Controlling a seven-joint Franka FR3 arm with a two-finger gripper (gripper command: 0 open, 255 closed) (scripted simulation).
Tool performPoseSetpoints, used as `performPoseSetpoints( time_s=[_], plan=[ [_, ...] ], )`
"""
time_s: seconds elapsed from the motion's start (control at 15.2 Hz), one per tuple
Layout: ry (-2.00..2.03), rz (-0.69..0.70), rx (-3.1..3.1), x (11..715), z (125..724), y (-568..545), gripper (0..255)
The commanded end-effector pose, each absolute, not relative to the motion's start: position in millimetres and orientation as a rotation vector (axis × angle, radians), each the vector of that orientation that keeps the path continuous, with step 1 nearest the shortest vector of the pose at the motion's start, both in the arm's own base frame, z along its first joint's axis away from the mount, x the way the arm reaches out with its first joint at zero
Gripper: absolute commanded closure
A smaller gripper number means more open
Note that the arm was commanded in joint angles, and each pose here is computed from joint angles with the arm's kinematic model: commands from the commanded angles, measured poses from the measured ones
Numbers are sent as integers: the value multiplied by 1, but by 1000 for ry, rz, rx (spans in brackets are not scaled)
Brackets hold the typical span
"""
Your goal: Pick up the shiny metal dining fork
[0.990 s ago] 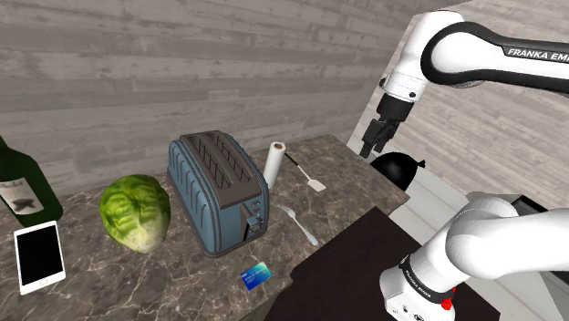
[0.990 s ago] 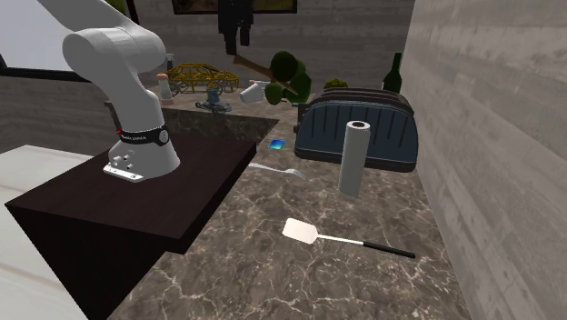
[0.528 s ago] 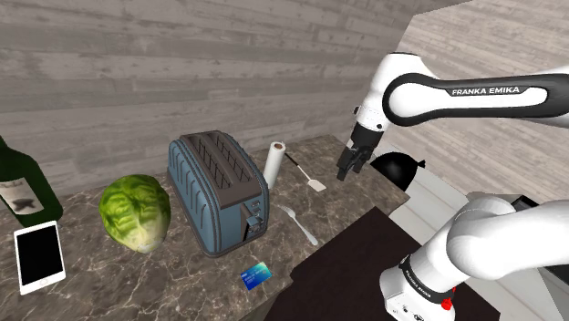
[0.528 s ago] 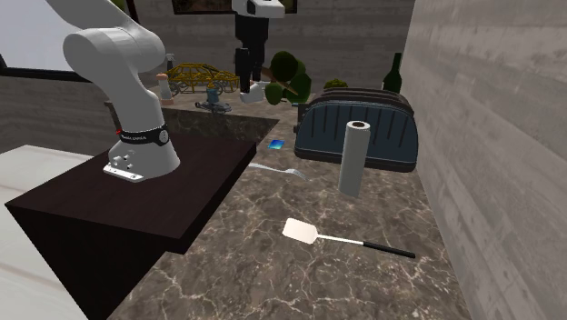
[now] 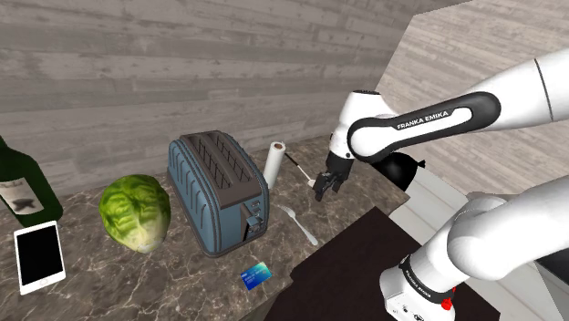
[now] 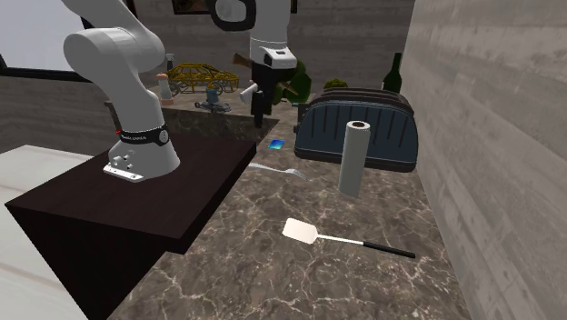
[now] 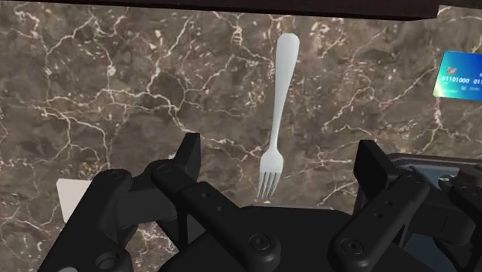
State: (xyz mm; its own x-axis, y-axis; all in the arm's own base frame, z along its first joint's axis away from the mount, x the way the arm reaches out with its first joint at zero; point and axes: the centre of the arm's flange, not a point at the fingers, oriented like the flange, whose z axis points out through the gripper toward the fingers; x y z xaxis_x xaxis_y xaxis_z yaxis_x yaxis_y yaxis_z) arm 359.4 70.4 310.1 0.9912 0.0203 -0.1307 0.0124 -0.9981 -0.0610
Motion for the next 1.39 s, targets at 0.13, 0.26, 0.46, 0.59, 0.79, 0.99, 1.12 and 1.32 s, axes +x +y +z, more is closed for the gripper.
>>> performPoseSetpoints(
  time_s=[0.13,0.26,0.46,0.59,0.79,0.99,1.12,1.32],
  plan=[
    [-15,210,-3092,366,260,85,0],
    [-10,215,-3101,371,235,92,0],
    [-2,223,-3114,379,196,101,0],
    [2,228,-3122,383,175,105,0],
    [2,228,-3122,383,159,105,0],
    [2,228,-3122,383,143,105,0],
    [2,228,-3122,383,135,105,0],
    [2,228,-3122,382,134,105,255]
  ],
)
